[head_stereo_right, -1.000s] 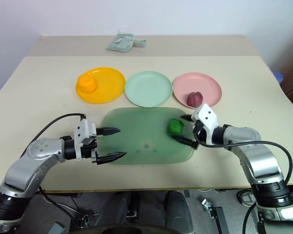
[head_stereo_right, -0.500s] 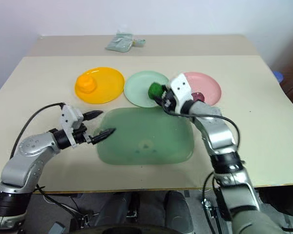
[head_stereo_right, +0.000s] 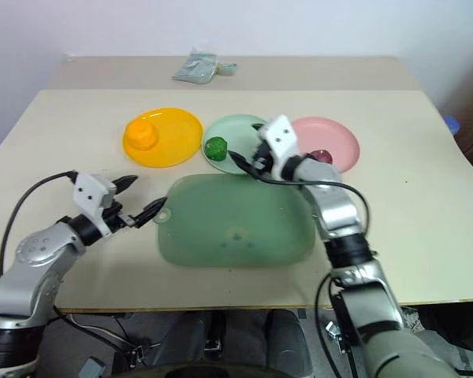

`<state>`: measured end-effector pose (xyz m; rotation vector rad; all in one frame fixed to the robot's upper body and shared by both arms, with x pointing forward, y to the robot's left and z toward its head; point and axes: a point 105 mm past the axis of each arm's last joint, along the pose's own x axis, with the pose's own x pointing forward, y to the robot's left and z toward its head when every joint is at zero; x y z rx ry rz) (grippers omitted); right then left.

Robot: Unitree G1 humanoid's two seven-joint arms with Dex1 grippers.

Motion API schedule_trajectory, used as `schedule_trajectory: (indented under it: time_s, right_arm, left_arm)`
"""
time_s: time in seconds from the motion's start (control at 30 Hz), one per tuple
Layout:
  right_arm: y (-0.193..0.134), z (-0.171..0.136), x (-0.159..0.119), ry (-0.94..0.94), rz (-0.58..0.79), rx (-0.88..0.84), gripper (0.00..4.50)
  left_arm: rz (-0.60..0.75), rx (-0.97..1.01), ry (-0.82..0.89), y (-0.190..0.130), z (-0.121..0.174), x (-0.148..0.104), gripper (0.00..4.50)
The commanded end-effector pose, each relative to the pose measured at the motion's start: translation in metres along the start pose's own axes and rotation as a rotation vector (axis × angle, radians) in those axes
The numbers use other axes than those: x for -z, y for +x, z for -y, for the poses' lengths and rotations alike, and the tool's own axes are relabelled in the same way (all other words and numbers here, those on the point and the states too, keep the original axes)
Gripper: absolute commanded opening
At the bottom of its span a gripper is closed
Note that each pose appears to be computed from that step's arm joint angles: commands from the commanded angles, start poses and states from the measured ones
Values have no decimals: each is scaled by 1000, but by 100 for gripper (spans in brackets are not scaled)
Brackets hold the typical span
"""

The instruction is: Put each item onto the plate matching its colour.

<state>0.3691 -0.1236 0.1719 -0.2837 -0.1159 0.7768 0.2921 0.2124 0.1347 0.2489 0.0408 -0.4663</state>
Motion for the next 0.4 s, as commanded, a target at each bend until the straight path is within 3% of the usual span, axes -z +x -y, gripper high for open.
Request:
schedule_trajectory:
  time_s: [0.03,0.23,0.4]
  right_arm:
    - [-49,26,-12,46,52,29,447]
    - [-123,55,26,74,-114,170,447]
    - [-145,65,30,85,-141,234,447]
  left_arm:
    - [-5,-143,52,-19,-36,0,450]
    - [-52,-243,31,-48,-65,18,450]
    - [-50,-266,23,-54,-69,19,450]
